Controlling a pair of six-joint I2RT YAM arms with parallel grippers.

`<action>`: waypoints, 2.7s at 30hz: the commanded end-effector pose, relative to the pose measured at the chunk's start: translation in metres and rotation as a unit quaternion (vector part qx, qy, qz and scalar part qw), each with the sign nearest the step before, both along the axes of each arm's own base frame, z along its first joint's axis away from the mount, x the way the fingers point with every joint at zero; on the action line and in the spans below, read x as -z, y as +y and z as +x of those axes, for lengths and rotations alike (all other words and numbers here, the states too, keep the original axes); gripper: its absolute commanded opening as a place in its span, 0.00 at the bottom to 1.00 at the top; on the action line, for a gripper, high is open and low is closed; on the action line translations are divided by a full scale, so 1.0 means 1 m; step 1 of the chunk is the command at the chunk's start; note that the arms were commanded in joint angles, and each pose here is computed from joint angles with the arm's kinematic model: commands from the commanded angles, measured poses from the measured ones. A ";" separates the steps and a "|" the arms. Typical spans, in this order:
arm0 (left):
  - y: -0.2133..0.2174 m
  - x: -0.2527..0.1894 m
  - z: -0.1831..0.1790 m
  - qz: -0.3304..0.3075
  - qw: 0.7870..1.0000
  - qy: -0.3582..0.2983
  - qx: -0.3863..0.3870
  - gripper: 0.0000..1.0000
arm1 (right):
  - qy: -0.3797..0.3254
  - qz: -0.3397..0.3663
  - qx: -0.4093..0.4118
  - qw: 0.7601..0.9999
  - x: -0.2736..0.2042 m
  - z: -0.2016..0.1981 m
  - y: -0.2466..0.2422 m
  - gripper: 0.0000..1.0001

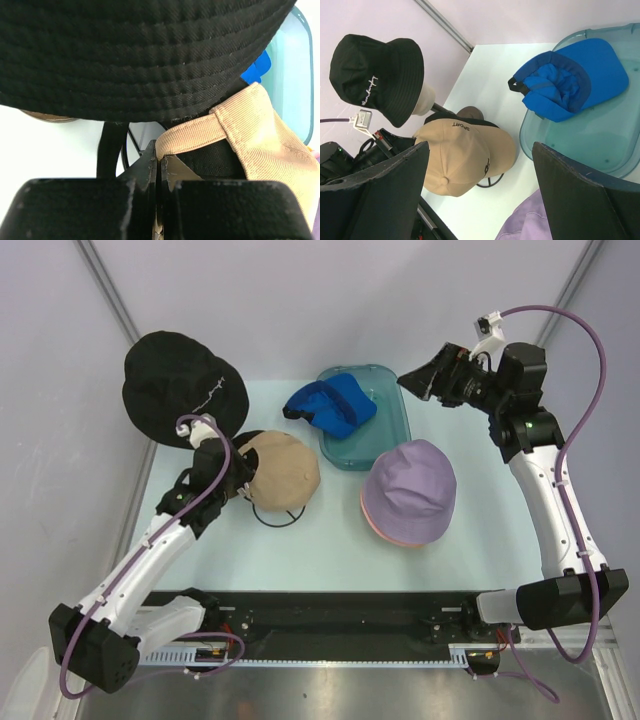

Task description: Stack the hats

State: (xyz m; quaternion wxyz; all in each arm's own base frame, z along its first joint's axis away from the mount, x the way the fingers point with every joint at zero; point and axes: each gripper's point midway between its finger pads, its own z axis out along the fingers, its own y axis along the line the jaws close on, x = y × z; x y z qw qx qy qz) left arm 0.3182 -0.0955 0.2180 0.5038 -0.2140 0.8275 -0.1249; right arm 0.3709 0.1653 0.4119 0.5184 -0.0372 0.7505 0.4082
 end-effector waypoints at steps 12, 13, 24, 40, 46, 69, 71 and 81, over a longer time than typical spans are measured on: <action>-0.026 -0.080 0.033 -0.065 0.991 -0.114 0.036 0.00 | -0.008 -0.062 -0.047 0.997 0.036 -0.003 0.042 0.87; -0.027 -0.089 0.035 -0.066 0.990 -0.122 0.038 0.00 | -0.008 -0.063 -0.073 0.995 0.041 -0.012 0.058 0.86; -0.019 -0.075 0.036 -0.038 0.994 -0.098 0.025 0.00 | 0.046 -0.033 -0.220 0.974 0.103 -0.069 0.170 0.78; 0.000 -0.063 0.028 -0.021 0.996 -0.087 0.015 0.00 | 0.082 -0.028 -0.231 0.969 0.151 -0.051 0.202 0.66; 0.004 -0.060 0.024 -0.018 0.996 -0.084 0.015 0.00 | 0.081 -0.029 -0.241 0.967 0.153 -0.051 0.211 0.62; 0.014 -0.037 -0.005 -0.019 0.998 -0.064 0.014 0.00 | 0.037 -0.064 -0.238 0.968 0.146 -0.043 0.215 0.00; 0.012 -0.037 -0.008 -0.024 0.998 -0.063 0.017 0.00 | 0.031 -0.062 -0.241 0.968 0.140 -0.045 0.215 0.00; 0.019 -0.037 -0.020 -0.028 0.998 -0.063 0.008 0.00 | 0.017 -0.044 -0.231 0.972 0.108 -0.056 0.204 0.01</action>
